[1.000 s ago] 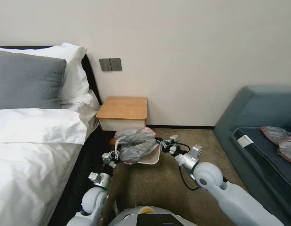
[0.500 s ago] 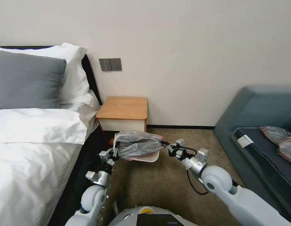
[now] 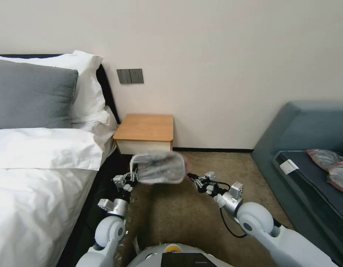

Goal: Pick up the garbage bag from the table and place it over the trash can.

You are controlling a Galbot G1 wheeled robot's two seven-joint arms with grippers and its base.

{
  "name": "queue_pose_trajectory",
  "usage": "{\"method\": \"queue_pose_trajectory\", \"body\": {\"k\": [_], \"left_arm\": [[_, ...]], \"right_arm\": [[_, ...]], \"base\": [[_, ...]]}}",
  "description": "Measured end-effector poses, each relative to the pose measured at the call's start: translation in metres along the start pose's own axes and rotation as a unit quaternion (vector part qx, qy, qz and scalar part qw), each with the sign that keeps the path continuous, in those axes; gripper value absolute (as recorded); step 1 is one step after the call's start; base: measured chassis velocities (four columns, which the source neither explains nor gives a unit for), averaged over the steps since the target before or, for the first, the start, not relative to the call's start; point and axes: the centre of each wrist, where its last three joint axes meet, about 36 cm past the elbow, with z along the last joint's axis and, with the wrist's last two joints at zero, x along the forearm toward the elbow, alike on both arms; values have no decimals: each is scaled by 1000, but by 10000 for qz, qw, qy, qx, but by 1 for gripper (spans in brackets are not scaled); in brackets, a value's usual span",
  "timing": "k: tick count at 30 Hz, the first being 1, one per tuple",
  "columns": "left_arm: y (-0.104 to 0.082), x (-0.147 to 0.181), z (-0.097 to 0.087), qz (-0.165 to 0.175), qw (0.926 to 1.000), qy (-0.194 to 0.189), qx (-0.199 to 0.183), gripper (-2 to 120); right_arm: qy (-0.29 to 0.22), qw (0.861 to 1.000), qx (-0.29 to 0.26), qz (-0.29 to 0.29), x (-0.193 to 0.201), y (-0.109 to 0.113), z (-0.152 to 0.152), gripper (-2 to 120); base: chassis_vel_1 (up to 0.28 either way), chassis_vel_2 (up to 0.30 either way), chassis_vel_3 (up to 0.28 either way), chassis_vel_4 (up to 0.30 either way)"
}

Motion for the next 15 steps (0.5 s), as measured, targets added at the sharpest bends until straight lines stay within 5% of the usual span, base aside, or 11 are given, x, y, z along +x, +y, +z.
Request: {"method": "queue_pose_trajectory", "body": {"k": [15], "left_arm": [[5,1,0,-488,9987,94,-61,3]], "right_arm": [[-219,9952,948,-142,19,24,-2,73]], "base": [[0,0,0,0]]}}
